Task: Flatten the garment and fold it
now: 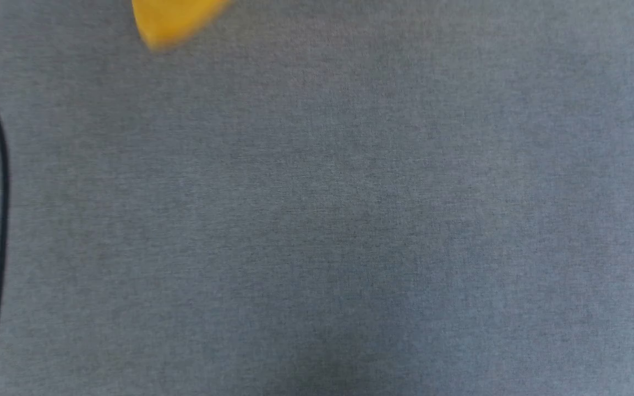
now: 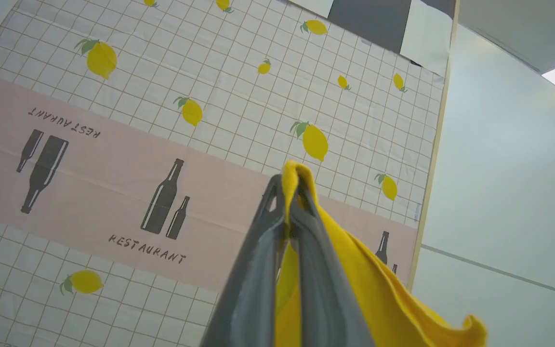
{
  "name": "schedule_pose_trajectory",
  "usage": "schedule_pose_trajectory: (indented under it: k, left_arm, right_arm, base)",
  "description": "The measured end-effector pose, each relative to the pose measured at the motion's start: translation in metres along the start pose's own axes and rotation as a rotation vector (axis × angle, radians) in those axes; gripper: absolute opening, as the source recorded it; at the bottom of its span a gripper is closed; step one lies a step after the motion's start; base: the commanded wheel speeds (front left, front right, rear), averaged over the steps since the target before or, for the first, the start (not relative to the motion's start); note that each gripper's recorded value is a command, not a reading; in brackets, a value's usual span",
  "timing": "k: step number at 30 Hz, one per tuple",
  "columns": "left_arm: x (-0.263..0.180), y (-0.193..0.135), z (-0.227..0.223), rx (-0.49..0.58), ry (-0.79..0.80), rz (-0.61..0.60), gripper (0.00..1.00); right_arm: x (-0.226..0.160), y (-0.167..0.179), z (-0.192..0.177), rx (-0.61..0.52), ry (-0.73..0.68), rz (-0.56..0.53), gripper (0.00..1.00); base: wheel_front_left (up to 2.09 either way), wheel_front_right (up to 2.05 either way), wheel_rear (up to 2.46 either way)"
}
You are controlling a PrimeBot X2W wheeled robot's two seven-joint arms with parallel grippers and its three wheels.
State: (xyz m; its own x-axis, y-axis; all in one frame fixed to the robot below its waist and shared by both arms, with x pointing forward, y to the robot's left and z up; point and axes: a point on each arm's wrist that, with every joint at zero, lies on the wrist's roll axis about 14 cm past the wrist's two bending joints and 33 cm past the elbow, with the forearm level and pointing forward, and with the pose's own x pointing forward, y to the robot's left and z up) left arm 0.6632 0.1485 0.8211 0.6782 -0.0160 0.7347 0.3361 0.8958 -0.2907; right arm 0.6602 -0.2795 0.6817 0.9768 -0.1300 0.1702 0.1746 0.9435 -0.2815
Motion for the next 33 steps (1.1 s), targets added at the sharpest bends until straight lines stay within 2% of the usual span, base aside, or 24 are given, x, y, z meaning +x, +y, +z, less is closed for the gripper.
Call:
schedule_pose_trajectory:
  k: [3, 6, 9, 12, 16, 19, 20, 21, 28, 33]
  left_arm:
    - [0.007, -0.003, 0.005, 0.001, -0.07, -0.029, 0.0]
    - [0.006, 0.001, -0.006, -0.003, -0.055, -0.034, 0.0]
    - [-0.006, 0.008, -0.031, 0.035, 0.025, -0.046, 0.0]
    - [-0.036, 0.026, -0.074, 0.09, 0.179, -0.036, 0.0]
    - [-0.107, 0.052, -0.139, 0.2, 0.478, -0.043, 0.0]
    - [-0.168, 0.066, -0.171, 0.237, 0.706, -0.049, 0.0]
    - [-0.237, 0.072, -0.19, 0.223, 0.93, -0.042, 0.0]
    - [-0.262, 0.073, -0.193, 0.209, 1.008, -0.036, 0.0]
    - [-0.415, 0.049, -0.168, 0.059, 1.439, -0.022, 0.0]
    - [-0.475, 0.023, -0.124, -0.021, 1.576, -0.006, 0.0]
  right_arm:
    - [0.008, -0.001, 0.009, -0.033, -0.067, -0.025, 0.0]
    - [0.012, 0.006, 0.002, -0.038, -0.078, -0.02, 0.0]
    - [0.013, 0.019, -0.018, -0.041, -0.049, 0.009, 0.0]
    - [0.004, 0.032, -0.051, -0.042, 0.011, 0.047, 0.0]
    - [-0.02, 0.046, -0.102, -0.009, 0.123, 0.099, 0.0]
    - [-0.043, 0.051, -0.128, 0.01, 0.192, 0.126, 0.0]
    - [-0.069, 0.056, -0.15, 0.031, 0.262, 0.158, 0.0]
    - [-0.081, 0.058, -0.158, 0.039, 0.294, 0.172, 0.0]
    - [-0.156, 0.048, -0.186, 0.095, 0.428, 0.199, 0.0]
    - [-0.205, 0.038, -0.193, 0.136, 0.488, 0.19, 0.0]
  base:
    - [0.0, 0.0, 0.0]
    - [0.0, 0.0, 0.0]
    - [0.0, 0.0, 0.0]
    - [0.0, 0.0, 0.0]
    - [0.0, 0.0, 0.0]
    - [0.0, 0.0, 0.0]
    - [0.0, 0.0, 0.0]
    - [0.0, 0.0, 0.0]
    - [0.0, 0.0, 0.0]
    - [0.0, 0.0, 0.0]
